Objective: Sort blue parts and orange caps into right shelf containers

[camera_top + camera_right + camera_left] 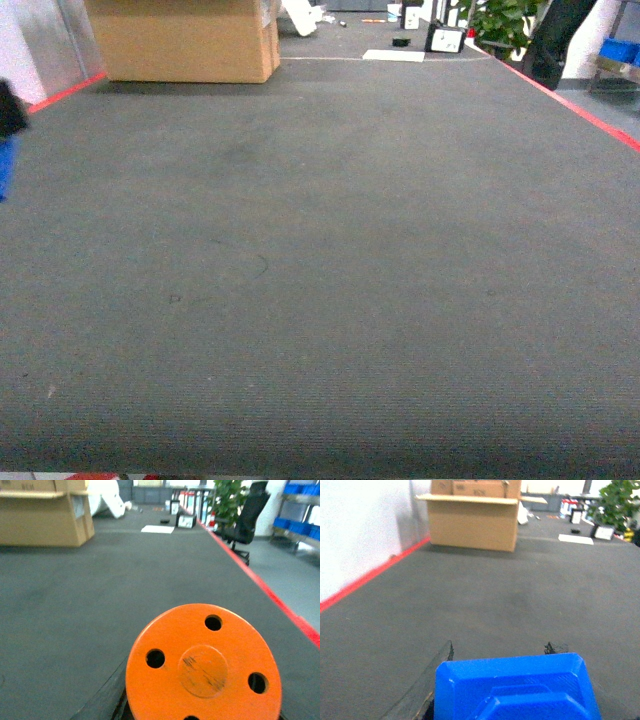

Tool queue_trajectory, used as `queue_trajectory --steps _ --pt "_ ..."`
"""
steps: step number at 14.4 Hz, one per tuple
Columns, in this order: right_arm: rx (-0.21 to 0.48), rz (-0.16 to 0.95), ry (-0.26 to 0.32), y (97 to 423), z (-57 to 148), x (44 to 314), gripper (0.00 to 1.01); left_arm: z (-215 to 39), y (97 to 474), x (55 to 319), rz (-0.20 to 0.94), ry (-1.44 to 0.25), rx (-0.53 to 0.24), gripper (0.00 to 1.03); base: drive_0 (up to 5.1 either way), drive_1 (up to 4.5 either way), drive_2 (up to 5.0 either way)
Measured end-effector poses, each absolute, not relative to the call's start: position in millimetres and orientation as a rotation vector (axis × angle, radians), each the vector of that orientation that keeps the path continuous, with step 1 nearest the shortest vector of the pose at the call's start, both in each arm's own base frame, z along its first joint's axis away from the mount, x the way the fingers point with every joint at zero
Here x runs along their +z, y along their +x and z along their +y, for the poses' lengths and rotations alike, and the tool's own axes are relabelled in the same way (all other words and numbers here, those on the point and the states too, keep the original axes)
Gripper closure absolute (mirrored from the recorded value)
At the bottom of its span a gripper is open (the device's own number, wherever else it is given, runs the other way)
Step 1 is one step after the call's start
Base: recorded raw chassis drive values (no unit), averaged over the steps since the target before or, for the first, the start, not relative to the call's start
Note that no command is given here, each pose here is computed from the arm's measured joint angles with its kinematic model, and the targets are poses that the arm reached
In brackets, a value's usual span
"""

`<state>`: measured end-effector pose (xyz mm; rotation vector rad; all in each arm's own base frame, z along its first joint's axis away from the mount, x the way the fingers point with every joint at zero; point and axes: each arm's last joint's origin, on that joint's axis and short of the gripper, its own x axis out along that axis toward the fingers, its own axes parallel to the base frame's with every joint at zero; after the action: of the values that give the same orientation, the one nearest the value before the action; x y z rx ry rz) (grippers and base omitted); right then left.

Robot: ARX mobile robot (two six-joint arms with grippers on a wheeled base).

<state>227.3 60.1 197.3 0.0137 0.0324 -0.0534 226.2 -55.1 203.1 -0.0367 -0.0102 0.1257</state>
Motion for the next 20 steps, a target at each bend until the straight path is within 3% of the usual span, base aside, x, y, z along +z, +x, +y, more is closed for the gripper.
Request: queue_trajectory --steps 2,4,6,7,8,9,10,12,18,19,20 --pt "-0.082 -0.146 0.049 188 52 242 0.57 -51 183 240 -0.186 -0.067 0.228 0.59 0.0 0.0 0.0" --pt "-0.085 -0.273 0.069 150 49 262 0.57 -64 148 270 -0.34 -0.119 0.19 0.59 0.0 0.0 0.0" --pt "-0.034 -0.293 0.07 127 55 265 0.57 -78 134 272 -0.315 -0.075 0.103 0.59 0.0 0.0 0.0" --pt "-0.015 -0.297 0.063 126 56 266 0.57 -79 136 271 -0.303 -0.048 0.104 0.59 0.0 0.0 0.0" --pt "-0.034 -0.273 0.055 127 56 263 0.57 -79 136 270 -0.291 -0.039 0.109 0.59 0.0 0.0 0.0" --pt "0.006 -0.139 0.001 127 52 261 0.57 -73 136 273 -0.179 0.022 0.037 0.59 0.0 0.0 0.0" --pt "0.001 -0.045 -0.02 123 42 250 0.57 -58 130 264 -0.094 0.022 0.009 0.59 0.0 0.0 0.0" --pt "-0.007 0.009 -0.02 119 28 223 0.57 -40 125 227 0.016 0.031 0.009 0.59 0.0 0.0 0.0" --pt "0.014 0.008 -0.011 110 6 190 0.57 -13 114 191 0.014 0.009 0.004 0.59 0.0 0.0 0.0" --pt "-0.028 0.003 -0.008 109 -1 187 0.57 -11 112 188 0.006 0.007 0.001 0.59 0.0 0.0 0.0" --pt "-0.011 0.026 -0.007 105 -1 183 0.57 -3 110 186 0.003 0.006 -0.008 0.59 0.0 0.0 0.0"
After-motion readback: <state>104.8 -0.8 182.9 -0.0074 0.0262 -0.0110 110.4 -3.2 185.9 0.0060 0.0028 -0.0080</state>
